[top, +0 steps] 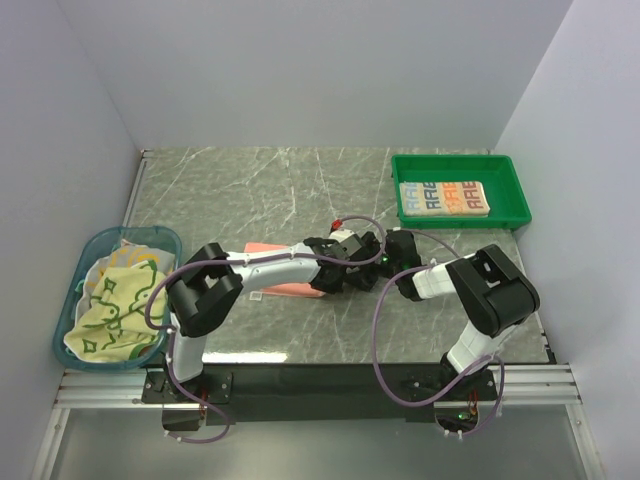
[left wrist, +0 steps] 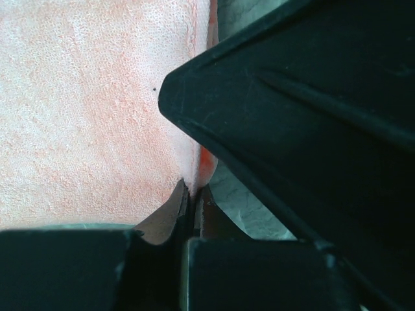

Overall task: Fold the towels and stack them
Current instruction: Neatly place the folded towel into the bin

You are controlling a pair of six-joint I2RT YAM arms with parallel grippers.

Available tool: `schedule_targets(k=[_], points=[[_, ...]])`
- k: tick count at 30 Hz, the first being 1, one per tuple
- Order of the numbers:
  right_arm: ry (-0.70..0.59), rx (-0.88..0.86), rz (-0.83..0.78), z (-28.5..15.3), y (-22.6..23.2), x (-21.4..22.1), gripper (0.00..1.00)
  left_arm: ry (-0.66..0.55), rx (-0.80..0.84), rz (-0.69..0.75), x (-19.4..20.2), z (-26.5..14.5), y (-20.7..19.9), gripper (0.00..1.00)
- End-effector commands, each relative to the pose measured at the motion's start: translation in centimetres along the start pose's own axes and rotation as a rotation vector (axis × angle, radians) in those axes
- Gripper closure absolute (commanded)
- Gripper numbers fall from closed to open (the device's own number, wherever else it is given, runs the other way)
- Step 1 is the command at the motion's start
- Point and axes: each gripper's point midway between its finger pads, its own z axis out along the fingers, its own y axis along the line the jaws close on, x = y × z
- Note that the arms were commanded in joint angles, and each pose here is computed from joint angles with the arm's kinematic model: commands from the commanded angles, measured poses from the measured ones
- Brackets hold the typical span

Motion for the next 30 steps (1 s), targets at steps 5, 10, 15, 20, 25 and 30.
schedule_targets(k=[5,10,15,20,25,30], points=[[0.007,0.089,0.015,0.7,-1.9,0.8,0.17,-0.055,0.072,-0.031,-1.7,-2.0,-1.2,0.99],[0.024,0.072,0.056,1.4,-2.0,1.6,0.17,-0.076,0.085,-0.041,-2.4,-2.8,-1.3,0.99],[0.045,0.051,0.092,2.1,-1.8,2.1,0.17,-0.084,0.090,-0.048,-2.6,-3.3,-1.2,0.99],[0.051,0.040,0.095,2.7,-1.3,2.3,0.18,-0.081,0.095,-0.056,-2.5,-3.1,-1.3,0.99],[0.056,0.037,0.116,3.4,-1.1,2.4,0.21,-0.080,0.111,-0.069,-2.6,-3.2,-1.8,0.99],[0.060,0.021,0.116,4.1,-0.5,3.0,0.26,-0.074,0.109,-0.085,-2.8,-3.3,-2.0,0.99]])
